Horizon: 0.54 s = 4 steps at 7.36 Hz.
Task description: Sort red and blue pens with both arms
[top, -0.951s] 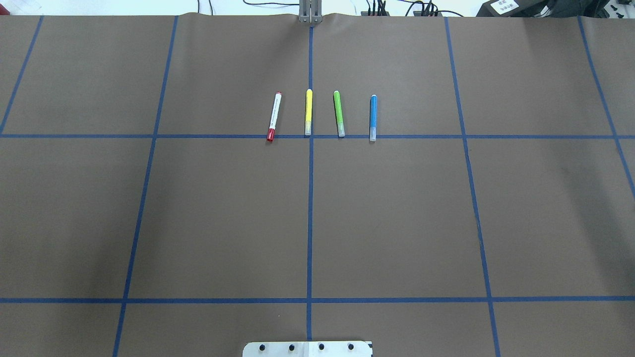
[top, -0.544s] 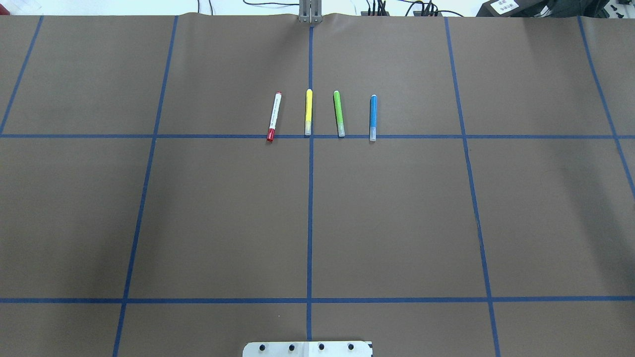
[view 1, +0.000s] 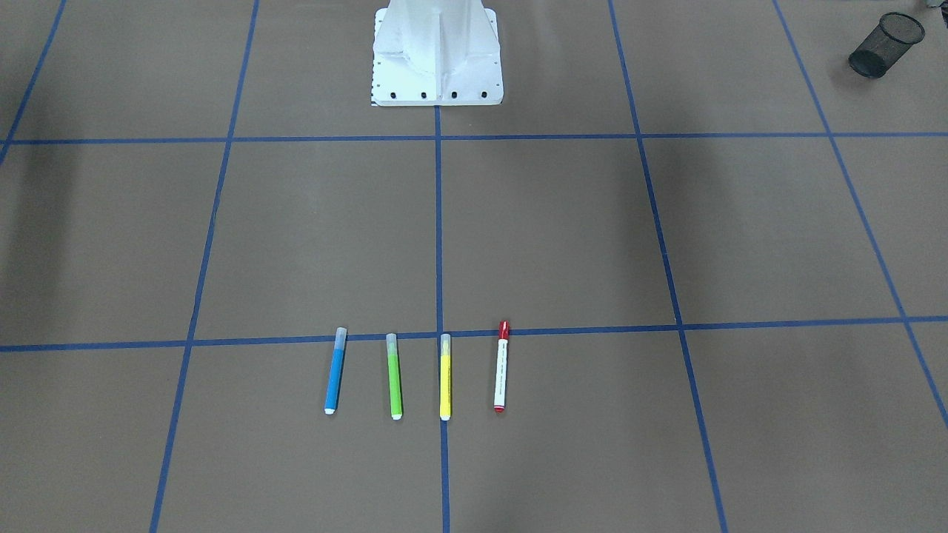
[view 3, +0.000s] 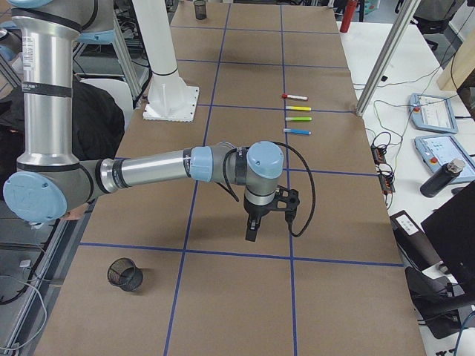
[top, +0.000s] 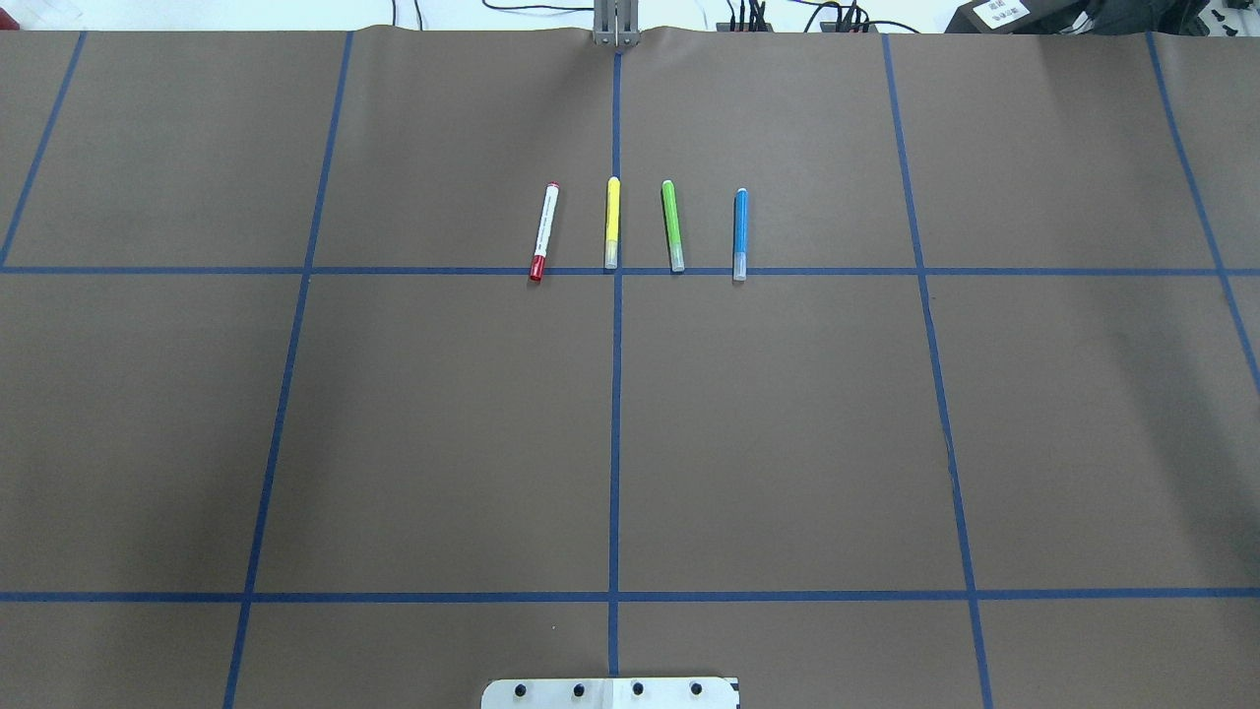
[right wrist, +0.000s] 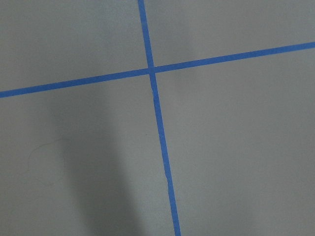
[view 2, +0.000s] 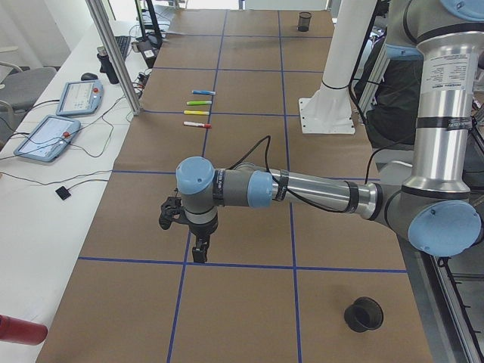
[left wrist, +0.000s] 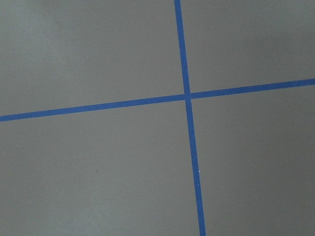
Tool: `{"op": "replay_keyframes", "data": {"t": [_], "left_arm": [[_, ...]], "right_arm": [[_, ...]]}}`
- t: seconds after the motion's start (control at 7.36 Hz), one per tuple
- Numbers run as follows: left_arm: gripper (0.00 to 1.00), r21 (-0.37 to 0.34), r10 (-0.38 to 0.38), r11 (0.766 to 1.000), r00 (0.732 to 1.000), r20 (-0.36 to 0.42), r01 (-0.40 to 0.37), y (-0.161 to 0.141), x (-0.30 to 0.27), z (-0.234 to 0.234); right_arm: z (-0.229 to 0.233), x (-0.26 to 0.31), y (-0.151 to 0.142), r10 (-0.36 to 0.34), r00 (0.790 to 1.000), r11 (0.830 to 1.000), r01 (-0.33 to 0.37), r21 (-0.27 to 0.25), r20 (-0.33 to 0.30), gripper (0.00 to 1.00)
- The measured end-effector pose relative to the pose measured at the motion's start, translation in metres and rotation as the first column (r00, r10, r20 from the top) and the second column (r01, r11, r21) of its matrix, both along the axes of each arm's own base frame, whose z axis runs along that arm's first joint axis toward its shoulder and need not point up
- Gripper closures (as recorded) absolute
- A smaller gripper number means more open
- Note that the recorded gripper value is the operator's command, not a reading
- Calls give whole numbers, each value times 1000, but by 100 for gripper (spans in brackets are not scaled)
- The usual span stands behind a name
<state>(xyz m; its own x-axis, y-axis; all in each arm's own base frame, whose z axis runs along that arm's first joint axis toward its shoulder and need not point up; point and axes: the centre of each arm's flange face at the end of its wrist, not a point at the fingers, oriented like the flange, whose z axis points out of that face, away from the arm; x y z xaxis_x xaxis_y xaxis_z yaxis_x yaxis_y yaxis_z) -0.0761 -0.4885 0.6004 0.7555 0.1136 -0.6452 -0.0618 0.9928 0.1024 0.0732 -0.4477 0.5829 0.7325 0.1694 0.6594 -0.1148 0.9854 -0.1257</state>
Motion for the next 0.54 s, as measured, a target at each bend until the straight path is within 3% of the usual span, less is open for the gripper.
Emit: {"op": "replay_keyframes", "data": {"t": [0.54], "left_arm": [[1,36,0,999,1000,-1,0,-5,2,-14]], "right_arm": [[-13,0,-2,-1,1000,1000,1,28,5,0]]}}
